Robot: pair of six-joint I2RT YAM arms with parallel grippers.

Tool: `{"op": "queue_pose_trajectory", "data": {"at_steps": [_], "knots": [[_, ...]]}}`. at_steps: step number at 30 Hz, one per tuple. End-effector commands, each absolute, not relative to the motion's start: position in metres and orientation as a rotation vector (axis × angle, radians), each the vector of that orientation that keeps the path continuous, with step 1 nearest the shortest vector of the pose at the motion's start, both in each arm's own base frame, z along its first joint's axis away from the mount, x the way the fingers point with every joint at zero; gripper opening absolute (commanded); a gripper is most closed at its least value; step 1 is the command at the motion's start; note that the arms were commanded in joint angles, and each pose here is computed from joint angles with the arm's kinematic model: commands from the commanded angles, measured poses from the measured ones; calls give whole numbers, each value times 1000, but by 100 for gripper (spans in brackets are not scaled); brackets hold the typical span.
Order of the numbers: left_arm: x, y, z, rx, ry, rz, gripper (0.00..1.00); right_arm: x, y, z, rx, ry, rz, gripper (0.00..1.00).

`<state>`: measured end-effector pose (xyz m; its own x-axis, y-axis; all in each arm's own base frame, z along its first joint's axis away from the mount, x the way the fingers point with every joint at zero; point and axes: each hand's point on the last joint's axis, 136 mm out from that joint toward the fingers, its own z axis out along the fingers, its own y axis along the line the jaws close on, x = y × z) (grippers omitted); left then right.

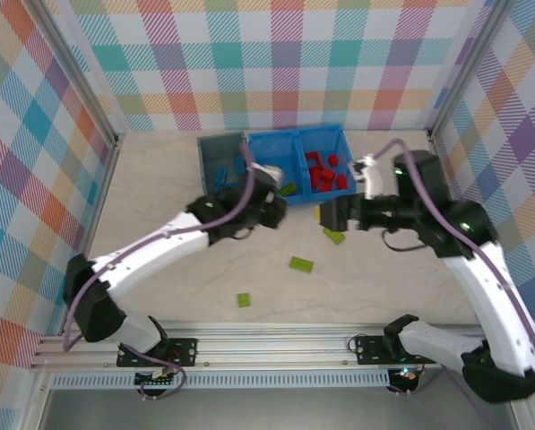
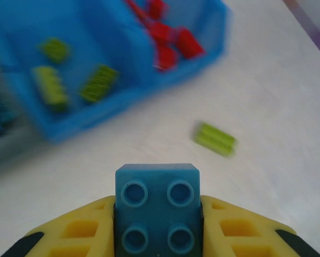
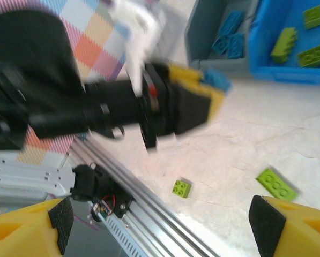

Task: Sort the legos into containers by color

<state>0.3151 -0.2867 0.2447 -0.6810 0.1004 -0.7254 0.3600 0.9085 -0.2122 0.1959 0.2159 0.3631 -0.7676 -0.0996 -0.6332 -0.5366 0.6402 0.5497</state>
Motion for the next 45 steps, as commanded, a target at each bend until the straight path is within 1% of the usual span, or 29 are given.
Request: {"op": "queue_pose_trajectory", "data": {"at_steps": [1, 4, 9, 12, 15, 17, 21, 25, 30, 34, 37, 39, 43, 45], "knots": [[333, -235, 215, 155, 2459, -367, 28, 211, 258, 356, -628, 2230, 984, 86], [373, -210, 211, 48, 2485, -323, 28, 218, 291, 342, -671, 2175, 984, 86], [442, -182, 180, -138, 2550, -214, 27, 244, 331, 316, -650, 2039, 884, 86], [476, -176, 162, -237, 2563, -232, 27, 260, 348, 296, -627, 2032, 855, 86], [503, -171, 151, -276, 2569, -190, 27, 267, 356, 287, -605, 2047, 836, 86], [515, -163, 142, -304, 2577, -140, 26, 267, 356, 284, -588, 2060, 843, 86], [538, -154, 126, -351, 2585, -133, 26, 263, 351, 281, -563, 2079, 851, 86], [553, -149, 113, -344, 2599, -113, 27, 259, 345, 276, -547, 2109, 840, 86], [562, -142, 98, -341, 2631, -115, 32, 254, 336, 275, -526, 2117, 839, 86], [566, -148, 88, -310, 2647, -168, 43, 252, 329, 271, -516, 2131, 816, 87], [565, -153, 90, -288, 2654, -201, 54, 254, 316, 261, -489, 2165, 743, 87], [561, -151, 99, -287, 2645, -195, 58, 257, 301, 250, -451, 2197, 660, 87], [554, -148, 134, -291, 2584, -211, 59, 263, 259, 225, -334, 2281, 478, 87], [549, -145, 159, -294, 2539, -222, 59, 268, 232, 210, -259, 2352, 419, 87]]}}
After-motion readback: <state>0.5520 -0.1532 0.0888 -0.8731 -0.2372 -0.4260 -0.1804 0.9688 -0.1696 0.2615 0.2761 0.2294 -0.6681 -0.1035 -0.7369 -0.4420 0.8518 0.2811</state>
